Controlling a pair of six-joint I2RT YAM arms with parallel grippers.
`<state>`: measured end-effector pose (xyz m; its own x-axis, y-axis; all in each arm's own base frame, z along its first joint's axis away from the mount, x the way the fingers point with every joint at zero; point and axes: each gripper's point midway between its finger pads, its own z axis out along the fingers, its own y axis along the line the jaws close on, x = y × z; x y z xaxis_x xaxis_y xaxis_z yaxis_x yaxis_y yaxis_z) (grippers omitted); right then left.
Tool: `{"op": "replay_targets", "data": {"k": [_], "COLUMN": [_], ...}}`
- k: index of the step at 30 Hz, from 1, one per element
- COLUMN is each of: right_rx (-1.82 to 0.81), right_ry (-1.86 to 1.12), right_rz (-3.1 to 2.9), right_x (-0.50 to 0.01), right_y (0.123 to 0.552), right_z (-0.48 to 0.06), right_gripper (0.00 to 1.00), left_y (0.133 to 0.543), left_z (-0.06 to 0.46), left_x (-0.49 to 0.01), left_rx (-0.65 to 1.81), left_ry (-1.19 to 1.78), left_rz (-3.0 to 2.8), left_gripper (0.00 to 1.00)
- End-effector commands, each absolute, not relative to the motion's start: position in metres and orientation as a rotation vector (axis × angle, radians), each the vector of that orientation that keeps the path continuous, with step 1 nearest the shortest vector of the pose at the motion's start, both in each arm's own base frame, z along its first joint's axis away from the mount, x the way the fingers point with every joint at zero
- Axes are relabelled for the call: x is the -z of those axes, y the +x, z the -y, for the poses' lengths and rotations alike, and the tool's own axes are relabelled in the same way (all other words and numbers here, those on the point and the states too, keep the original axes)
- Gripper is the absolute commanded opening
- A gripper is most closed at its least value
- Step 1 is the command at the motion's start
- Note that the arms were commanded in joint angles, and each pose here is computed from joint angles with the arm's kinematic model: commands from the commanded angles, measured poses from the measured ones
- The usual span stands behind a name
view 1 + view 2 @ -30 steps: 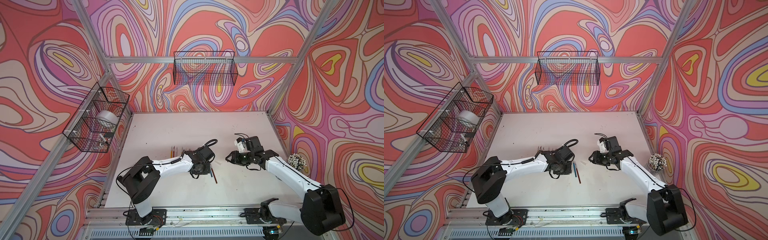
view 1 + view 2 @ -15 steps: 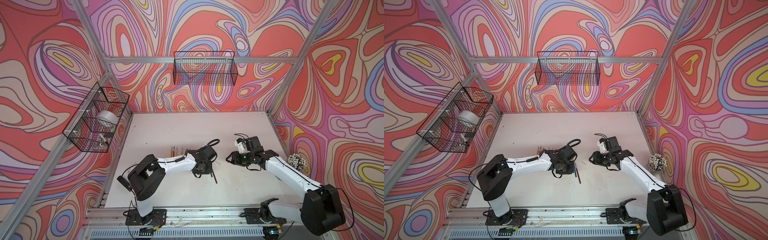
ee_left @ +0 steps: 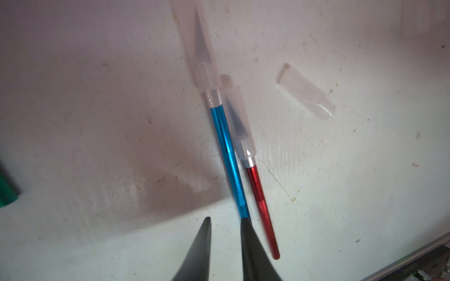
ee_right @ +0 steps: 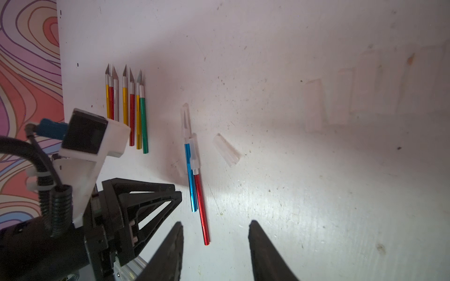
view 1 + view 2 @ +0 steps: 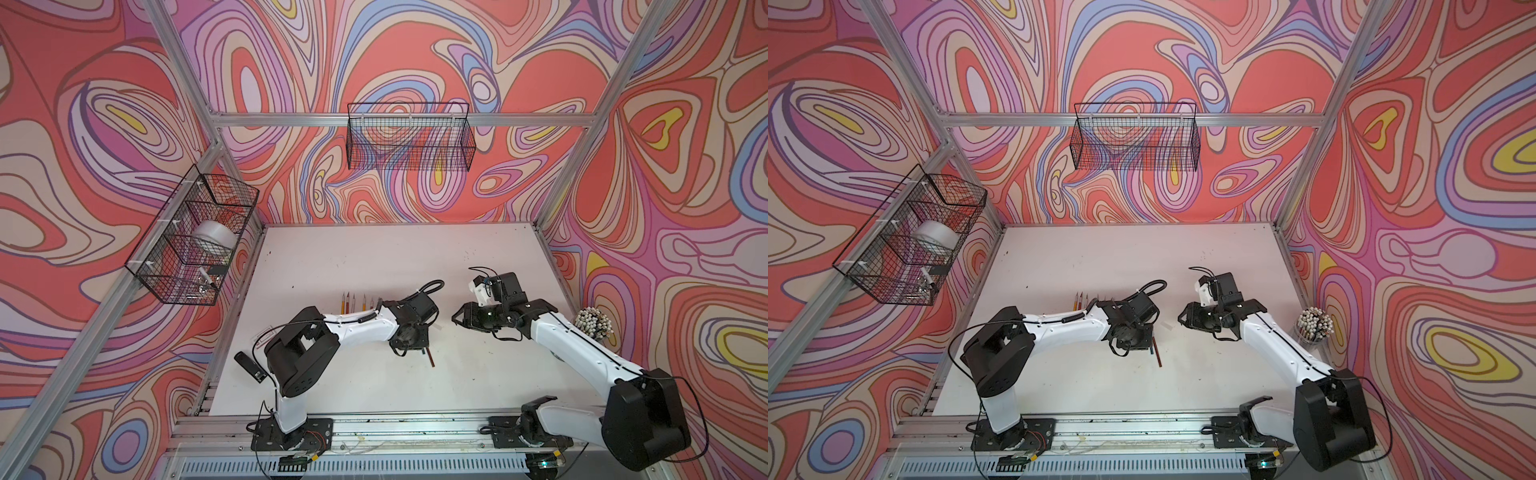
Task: Remove protective caps from carving knives
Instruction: Pick up the carving knife from the center of the board.
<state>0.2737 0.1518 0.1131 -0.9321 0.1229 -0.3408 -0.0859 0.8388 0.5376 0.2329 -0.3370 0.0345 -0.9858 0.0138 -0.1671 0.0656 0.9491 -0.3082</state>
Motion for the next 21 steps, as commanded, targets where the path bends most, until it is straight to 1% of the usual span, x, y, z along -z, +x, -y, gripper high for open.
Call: {"op": "replay_targets", "data": {"k": [1,12,21], "right_rx": [-0.783,-0.769,-0.762], "right_ry": [0.012,0.009,0.014], "right_rz": [-2.650,-2.659,-2.657], "right_x": [-0.114,-0.112,-0.115], "right_y": [0.275,0.273,0.274], "right_z": [-0.152,-0.150,-0.149], "right_gripper": [0.46,0.46,0.46], "left_y": [0.234,0.232,0.230], "left_z": [0.346,0.349,0.342], "left_x": [-0.034,-0.027,-0.017], "left_rx": [0.482,0.474,0.379], "left_ry": [0.064,0.070,0.084], "left_rz": [-2.940,-2.957,-2.984], "left_gripper": [0.25,0.30,0.30]}}
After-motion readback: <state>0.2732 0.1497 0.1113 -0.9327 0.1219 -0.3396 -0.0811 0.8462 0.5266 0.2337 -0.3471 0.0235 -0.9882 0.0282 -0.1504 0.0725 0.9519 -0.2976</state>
